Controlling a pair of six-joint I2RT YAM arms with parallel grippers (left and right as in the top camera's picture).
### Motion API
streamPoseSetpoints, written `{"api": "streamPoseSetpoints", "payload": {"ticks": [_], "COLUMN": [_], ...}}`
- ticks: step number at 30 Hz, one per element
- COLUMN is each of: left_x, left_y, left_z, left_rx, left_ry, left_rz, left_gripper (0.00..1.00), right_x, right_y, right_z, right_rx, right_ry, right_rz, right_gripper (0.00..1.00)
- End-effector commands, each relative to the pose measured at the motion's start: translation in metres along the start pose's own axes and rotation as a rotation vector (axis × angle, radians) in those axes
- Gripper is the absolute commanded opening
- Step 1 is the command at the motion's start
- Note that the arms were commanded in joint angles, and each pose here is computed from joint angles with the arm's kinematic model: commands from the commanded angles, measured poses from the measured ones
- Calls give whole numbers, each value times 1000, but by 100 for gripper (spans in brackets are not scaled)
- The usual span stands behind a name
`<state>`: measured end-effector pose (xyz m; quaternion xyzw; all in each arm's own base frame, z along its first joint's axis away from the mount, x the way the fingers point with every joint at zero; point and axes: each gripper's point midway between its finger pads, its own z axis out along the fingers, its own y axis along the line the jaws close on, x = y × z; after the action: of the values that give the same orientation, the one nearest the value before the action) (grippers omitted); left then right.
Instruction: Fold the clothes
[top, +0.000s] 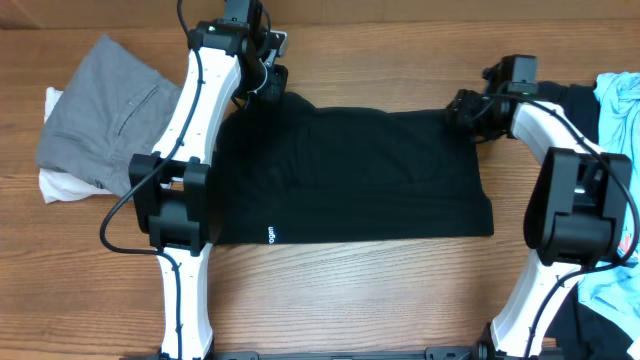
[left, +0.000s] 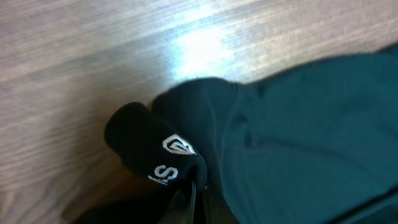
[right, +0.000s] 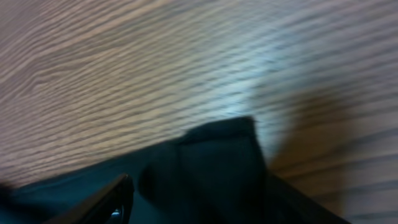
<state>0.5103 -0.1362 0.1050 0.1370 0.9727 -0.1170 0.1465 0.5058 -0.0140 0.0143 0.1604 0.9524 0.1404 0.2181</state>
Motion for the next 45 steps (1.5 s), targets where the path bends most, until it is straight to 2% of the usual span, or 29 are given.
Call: {"api": "streamPoseSetpoints", "payload": {"ticks": [1, 5, 6, 11, 23, 29, 35, 45], "left_x": [-4, -3, -3, -1, 30, 41, 67, 105], "left_y": [-12, -12, -12, -8, 10, 27, 28, 19], "left_z": [-9, -9, -9, -9, -17, -43, -66, -77], "left_rx": [23, 24, 24, 10, -49, -125, -122, -98], "left_ry": [-16, -13, -13, -3, 118, 140, 222, 385], "left_rz": [5, -3, -3, -7, -49, -69, -92, -125], "left_gripper": [4, 4, 4, 4, 4, 4, 4, 4], "right_x": [3, 4, 4, -1, -28, -33, -2, 49], "right_y": [2, 0, -2, -7, 6, 0, -7, -29], "right_z": [4, 5, 5, 2, -51, -83, -90, -101], "right_rx": [33, 43, 53, 77, 56, 135, 172, 288], "right_ry": [3, 9, 6, -10, -101, -139, -19, 183], "right_rz": [-19, -13, -13, -11, -22, -22, 4, 34], "right_gripper": [68, 38, 24, 5, 4, 4, 4, 4]}}
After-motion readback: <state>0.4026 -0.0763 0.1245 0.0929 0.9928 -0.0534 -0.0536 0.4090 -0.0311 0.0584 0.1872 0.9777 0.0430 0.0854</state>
